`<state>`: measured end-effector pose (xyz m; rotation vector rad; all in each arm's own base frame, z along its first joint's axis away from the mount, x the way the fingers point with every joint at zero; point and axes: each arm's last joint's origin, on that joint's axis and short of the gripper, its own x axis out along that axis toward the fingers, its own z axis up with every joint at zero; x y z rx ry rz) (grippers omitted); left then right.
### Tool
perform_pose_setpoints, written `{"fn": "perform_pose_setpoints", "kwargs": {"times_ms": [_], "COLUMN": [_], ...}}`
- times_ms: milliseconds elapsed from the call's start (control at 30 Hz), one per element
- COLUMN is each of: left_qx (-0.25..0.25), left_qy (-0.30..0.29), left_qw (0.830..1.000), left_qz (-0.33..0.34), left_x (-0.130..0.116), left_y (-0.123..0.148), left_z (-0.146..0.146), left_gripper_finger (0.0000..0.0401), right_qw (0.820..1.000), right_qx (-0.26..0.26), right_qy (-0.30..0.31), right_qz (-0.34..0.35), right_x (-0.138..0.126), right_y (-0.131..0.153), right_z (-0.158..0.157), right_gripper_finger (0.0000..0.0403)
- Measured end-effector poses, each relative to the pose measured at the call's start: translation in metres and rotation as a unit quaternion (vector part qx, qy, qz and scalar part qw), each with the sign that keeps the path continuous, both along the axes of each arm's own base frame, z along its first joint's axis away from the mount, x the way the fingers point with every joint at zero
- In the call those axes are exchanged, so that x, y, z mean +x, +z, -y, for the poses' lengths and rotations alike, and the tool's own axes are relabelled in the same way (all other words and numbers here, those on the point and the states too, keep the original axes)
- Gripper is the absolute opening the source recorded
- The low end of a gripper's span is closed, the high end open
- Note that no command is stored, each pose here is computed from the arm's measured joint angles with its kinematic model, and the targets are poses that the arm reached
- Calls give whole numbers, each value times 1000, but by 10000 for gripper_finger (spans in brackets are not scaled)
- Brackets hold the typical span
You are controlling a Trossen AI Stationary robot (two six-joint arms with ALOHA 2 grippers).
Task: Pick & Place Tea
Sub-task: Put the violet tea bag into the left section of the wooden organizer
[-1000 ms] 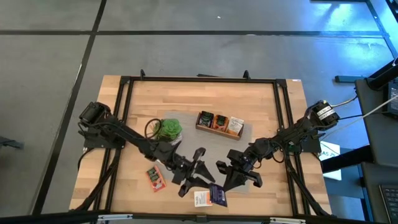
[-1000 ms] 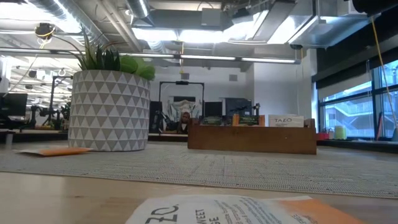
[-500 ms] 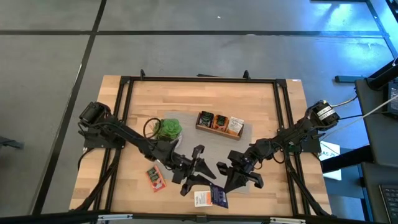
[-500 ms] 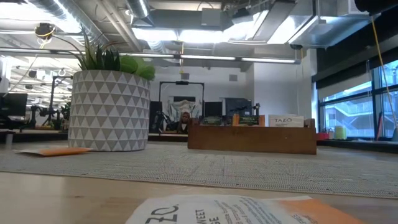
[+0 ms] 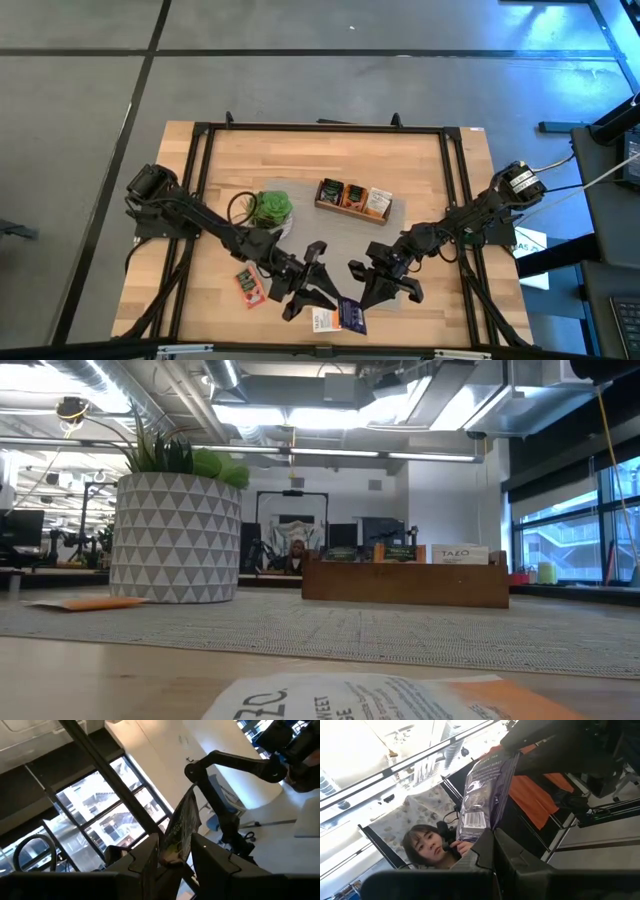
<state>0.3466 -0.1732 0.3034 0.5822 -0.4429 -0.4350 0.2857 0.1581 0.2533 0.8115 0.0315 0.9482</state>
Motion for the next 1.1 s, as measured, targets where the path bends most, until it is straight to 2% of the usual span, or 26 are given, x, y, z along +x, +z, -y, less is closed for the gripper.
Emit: {"fn": "perform_pose_setpoints", "kwargs": {"times_ms": [400,800,900,1000,1100], "left_qx": [0,1,3,5,3], "left_qy": [10,12,12,8,3], "left_qw": [1000,1000,1000,1000,1000], "left_qz": [-8,-13,-17,-19,-21], "left_x": [2,2,2,2,2], "left_y": [-1,-2,-3,-4,-4], "left_z": [-2,-2,-2,-2,-2], "left_gripper_finger": [106,9,5,4,3], "right_qw": [1000,999,998,994,993], "right_qx": [-1,-11,-29,-70,-84], "right_qy": [-19,-36,-46,-57,-43], "right_qz": [-11,-3,15,60,76], "right_x": [2,6,7,7,8], "right_y": [-2,-2,-2,-2,-3], "right_z": [2,9,10,11,14], "right_gripper_finger": [5,5,7,24,60]}}
